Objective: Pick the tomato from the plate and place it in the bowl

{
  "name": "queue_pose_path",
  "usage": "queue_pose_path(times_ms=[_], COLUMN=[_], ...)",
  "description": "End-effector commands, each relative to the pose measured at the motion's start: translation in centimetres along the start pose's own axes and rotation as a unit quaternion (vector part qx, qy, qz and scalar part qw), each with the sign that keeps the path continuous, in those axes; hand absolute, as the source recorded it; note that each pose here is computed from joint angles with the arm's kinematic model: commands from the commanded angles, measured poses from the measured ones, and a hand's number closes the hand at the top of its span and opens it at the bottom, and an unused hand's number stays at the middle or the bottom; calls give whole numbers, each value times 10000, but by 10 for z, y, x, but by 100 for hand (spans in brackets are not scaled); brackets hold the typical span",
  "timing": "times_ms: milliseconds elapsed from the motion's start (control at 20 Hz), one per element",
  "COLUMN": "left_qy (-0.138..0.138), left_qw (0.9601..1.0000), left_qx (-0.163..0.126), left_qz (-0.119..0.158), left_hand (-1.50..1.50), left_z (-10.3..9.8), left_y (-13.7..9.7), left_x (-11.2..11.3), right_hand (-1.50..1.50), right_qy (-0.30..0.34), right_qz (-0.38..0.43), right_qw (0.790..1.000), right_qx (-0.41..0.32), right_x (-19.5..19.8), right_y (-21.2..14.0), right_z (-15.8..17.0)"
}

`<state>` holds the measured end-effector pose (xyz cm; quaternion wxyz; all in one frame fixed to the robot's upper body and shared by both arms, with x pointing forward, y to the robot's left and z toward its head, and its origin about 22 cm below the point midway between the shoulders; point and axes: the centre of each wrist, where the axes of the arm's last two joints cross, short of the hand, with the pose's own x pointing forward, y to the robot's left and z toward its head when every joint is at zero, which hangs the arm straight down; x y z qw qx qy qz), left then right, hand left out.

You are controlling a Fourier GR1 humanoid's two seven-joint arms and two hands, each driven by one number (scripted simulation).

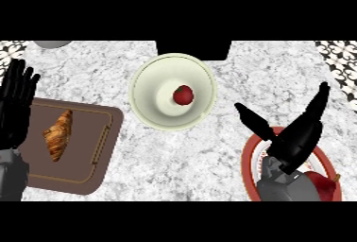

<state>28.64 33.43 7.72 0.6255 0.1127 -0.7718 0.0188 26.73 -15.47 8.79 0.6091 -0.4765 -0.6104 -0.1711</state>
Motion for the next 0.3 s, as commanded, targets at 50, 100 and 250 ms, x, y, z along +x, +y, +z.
queue_pose_path(times_ms=[50,100,250], left_qy=[-67,-134,-108], left_qw=[10000,9999,9999], left_qx=[-13,82,-38], left_qz=[34,-26,75], left_hand=[0,0,0], left_z=[0,-9,-6], left_y=[-2,10,-14], left_x=[9,14,10], right_hand=[-150,-150,-150], right_qy=[223,167,239], right_qz=[-385,-549,-413], right_qw=[9989,9982,9987], right_qx=[-141,-166,-165], right_x=[-19,-23,-47], right_y=[-69,-70,-106], right_z=[16,23,26])
